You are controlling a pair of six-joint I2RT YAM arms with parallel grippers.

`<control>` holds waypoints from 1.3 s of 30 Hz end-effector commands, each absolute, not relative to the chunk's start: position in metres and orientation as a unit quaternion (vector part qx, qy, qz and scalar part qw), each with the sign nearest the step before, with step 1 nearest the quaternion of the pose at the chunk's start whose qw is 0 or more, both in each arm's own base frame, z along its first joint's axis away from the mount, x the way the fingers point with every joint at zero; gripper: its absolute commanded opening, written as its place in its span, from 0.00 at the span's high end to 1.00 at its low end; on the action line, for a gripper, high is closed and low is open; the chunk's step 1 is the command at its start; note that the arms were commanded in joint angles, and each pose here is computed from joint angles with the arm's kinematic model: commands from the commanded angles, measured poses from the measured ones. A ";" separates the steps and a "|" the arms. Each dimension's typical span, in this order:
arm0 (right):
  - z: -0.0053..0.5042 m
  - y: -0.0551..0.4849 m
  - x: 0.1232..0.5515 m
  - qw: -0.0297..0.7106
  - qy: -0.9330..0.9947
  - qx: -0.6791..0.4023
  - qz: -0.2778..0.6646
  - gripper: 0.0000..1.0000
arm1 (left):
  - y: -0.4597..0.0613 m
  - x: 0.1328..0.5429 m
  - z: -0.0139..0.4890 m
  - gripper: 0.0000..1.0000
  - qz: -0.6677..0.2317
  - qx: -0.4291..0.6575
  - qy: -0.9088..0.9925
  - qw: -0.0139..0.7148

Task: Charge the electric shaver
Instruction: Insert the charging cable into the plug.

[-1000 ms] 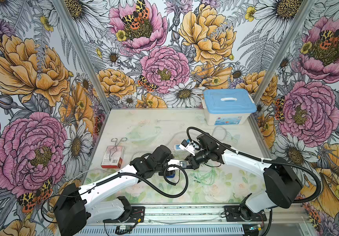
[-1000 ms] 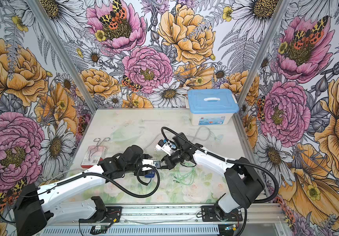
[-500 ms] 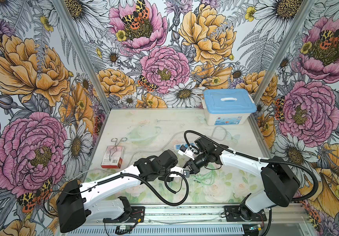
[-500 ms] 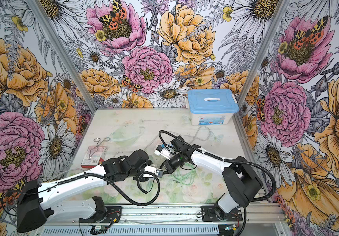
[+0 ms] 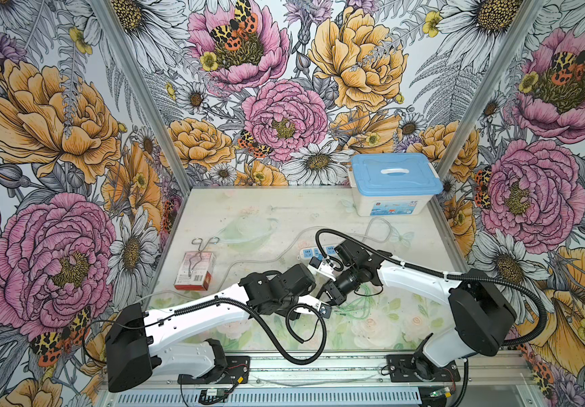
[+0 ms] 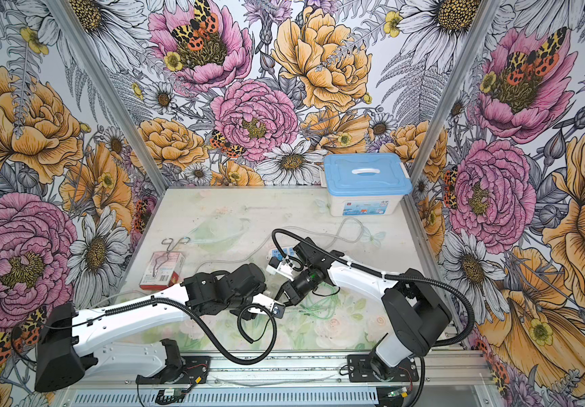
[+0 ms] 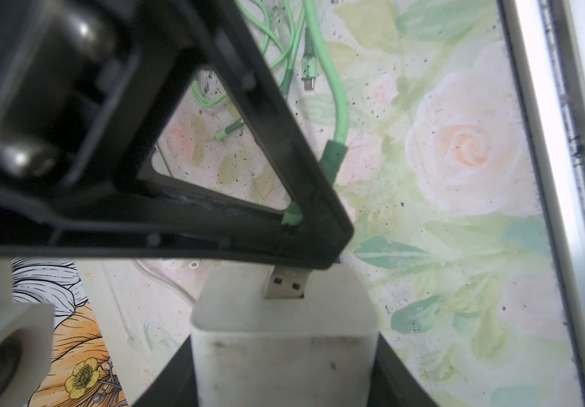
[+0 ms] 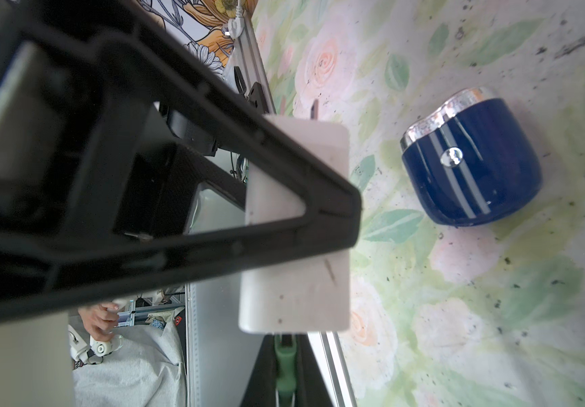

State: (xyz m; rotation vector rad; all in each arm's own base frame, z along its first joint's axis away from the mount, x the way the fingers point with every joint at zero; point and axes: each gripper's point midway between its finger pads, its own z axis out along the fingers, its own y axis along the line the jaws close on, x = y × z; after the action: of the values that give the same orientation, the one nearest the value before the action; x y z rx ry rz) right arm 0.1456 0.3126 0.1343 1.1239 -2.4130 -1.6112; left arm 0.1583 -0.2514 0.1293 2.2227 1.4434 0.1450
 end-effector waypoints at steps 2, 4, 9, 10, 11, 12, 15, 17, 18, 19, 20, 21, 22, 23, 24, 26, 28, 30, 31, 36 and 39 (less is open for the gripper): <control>0.137 0.326 0.173 -0.055 -0.772 0.391 -0.497 1.00 | -0.320 0.136 0.186 1.00 -0.047 0.811 0.459 0.359; 0.136 0.325 0.171 -0.049 -0.773 0.394 -0.495 1.00 | -0.321 0.133 0.185 1.00 -0.045 0.816 0.452 0.358; 0.132 0.323 0.167 -0.039 -0.777 0.395 -0.489 1.00 | -0.320 0.126 0.184 1.00 -0.037 0.827 0.435 0.354; 0.132 0.322 0.165 -0.036 -0.777 0.396 -0.488 1.00 | -0.319 0.125 0.183 1.00 -0.033 0.830 0.433 0.350; 0.131 0.321 0.164 -0.033 -0.778 0.395 -0.487 1.00 | -0.318 0.124 0.181 1.00 -0.027 0.834 0.429 0.346; 0.131 0.321 0.163 -0.032 -0.778 0.396 -0.486 1.00 | -0.316 0.124 0.179 1.00 -0.025 0.835 0.428 0.344; 0.130 0.320 0.159 -0.027 -0.779 0.398 -0.484 1.00 | -0.310 0.126 0.176 1.00 -0.013 0.838 0.427 0.339; 0.128 0.319 0.157 -0.023 -0.781 0.398 -0.482 1.00 | -0.305 0.128 0.174 1.00 -0.002 0.842 0.424 0.334; 0.127 0.318 0.156 -0.022 -0.782 0.398 -0.479 1.00 | -0.304 0.127 0.173 1.00 0.000 0.843 0.422 0.334; 0.126 0.318 0.156 -0.021 -0.783 0.398 -0.477 1.00 | -0.303 0.126 0.173 1.00 -0.001 0.844 0.421 0.333; 0.126 0.318 0.156 -0.021 -0.784 0.398 -0.475 1.00 | -0.303 0.125 0.173 1.00 -0.004 0.844 0.421 0.331; 0.125 0.318 0.157 -0.021 -0.785 0.399 -0.473 1.00 | -0.304 0.122 0.173 1.00 -0.008 0.846 0.418 0.331; 0.125 0.317 0.158 -0.022 -0.786 0.400 -0.471 1.00 | -0.305 0.120 0.173 1.00 -0.011 0.847 0.416 0.331; 0.125 0.317 0.159 -0.023 -0.787 0.402 -0.467 1.00 | -0.307 0.116 0.172 1.00 -0.016 0.849 0.413 0.330; 0.125 0.317 0.160 -0.027 -0.788 0.404 -0.463 1.00 | -0.308 0.113 0.171 1.00 -0.021 0.851 0.409 0.328; 0.127 0.319 0.163 -0.032 -0.788 0.407 -0.460 1.00 | -0.310 0.107 0.169 1.00 -0.028 0.855 0.403 0.326; 0.129 0.321 0.167 -0.037 -0.787 0.411 -0.459 1.00 | -0.312 0.101 0.168 1.00 -0.036 0.856 0.401 0.324; 0.130 0.323 0.170 -0.041 -0.786 0.414 -0.457 1.00 | -0.314 0.098 0.169 1.00 -0.043 0.855 0.403 0.325; 0.130 0.324 0.171 -0.043 -0.786 0.415 -0.456 1.00 | -0.315 0.097 0.170 1.00 -0.045 0.855 0.403 0.325; 0.134 0.327 0.177 -0.056 -0.784 0.421 -0.453 1.00 | -0.320 0.097 0.172 1.00 -0.054 0.846 0.412 0.332; 0.134 0.327 0.179 -0.060 -0.785 0.422 -0.449 1.00 | -0.326 0.097 0.174 1.00 -0.065 0.838 0.421 0.342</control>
State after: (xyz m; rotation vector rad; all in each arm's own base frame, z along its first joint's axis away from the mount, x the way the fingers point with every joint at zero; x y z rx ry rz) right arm 0.1252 0.3094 0.1348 1.1536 -2.3585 -1.4756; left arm 0.1330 -0.2632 0.1298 2.3345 1.2672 0.1835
